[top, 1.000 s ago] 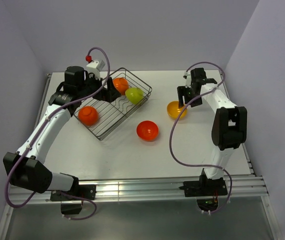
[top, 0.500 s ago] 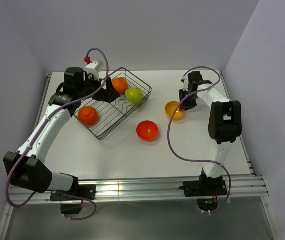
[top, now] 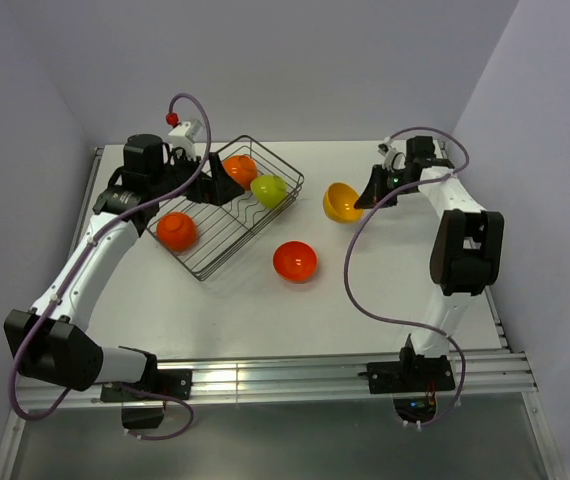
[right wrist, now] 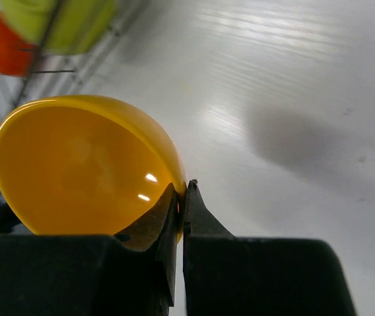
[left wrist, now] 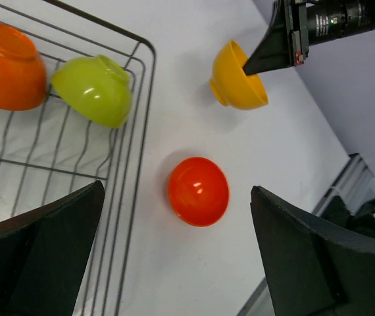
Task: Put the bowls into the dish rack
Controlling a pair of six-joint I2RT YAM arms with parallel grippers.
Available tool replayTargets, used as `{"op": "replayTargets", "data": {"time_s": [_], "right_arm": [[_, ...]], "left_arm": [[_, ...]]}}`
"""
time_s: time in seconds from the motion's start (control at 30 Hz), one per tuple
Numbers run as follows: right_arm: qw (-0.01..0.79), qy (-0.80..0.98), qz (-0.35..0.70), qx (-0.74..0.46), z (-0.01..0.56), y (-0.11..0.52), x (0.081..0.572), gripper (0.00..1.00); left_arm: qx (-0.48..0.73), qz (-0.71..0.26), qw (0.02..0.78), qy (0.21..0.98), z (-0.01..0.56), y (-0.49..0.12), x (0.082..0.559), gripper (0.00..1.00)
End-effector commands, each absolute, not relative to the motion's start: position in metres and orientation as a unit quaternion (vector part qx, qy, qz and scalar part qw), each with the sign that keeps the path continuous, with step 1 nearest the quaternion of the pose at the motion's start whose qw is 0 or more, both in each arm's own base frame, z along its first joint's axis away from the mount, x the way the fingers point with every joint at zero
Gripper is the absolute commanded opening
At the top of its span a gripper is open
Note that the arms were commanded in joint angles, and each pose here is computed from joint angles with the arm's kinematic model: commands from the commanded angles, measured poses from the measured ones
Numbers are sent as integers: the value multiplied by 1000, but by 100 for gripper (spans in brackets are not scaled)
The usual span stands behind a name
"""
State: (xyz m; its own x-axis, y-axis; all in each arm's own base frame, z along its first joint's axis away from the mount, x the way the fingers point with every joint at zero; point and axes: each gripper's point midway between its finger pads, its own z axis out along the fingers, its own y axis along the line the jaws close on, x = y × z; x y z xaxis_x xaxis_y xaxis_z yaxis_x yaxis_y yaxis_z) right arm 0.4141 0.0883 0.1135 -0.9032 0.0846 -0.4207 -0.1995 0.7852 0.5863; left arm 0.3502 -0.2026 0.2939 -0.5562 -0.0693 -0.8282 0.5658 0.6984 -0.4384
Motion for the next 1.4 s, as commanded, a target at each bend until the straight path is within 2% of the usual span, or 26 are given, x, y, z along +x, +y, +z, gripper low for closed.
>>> {"op": "replayTargets", "data": {"time_s": [0.0, 0.13, 0.23, 0.33, 0.5, 0.7, 0.83, 0.97, 1.23, 1.37], "right_arm": [[278, 836, 467, -78, 217, 128, 399, 0], [305, 783, 534, -93, 268, 148, 389, 0], [314, 758, 561, -115, 295, 164, 375, 0], [326, 736, 577, -136, 317, 180, 362, 0], [318, 708, 605, -176, 340, 198, 339, 0], [297, 683, 627, -227, 351, 221, 305, 0], [295, 665, 634, -261, 361, 236, 286, 0], [316, 642, 644, -270, 377, 244, 277, 0], [308, 623, 667, -268, 387, 262, 263, 0], [331, 646, 637, -260, 386, 265, 278, 0]], "left_arm": [[162, -426, 453, 766, 330, -216, 331, 99], [141, -495, 425, 745, 347, -229, 318, 99], [92, -547, 373, 744, 347, -239, 314, 99], [93, -596, 345, 719, 352, -247, 303, 99], [98, -651, 350, 666, 367, -247, 282, 99], [70, -707, 295, 639, 371, -251, 269, 99], [58, -764, 270, 583, 384, -250, 244, 100], [69, -779, 263, 565, 389, -257, 229, 100], [68, -796, 256, 544, 406, -260, 222, 99], [79, -786, 266, 553, 404, -260, 223, 99]]}}
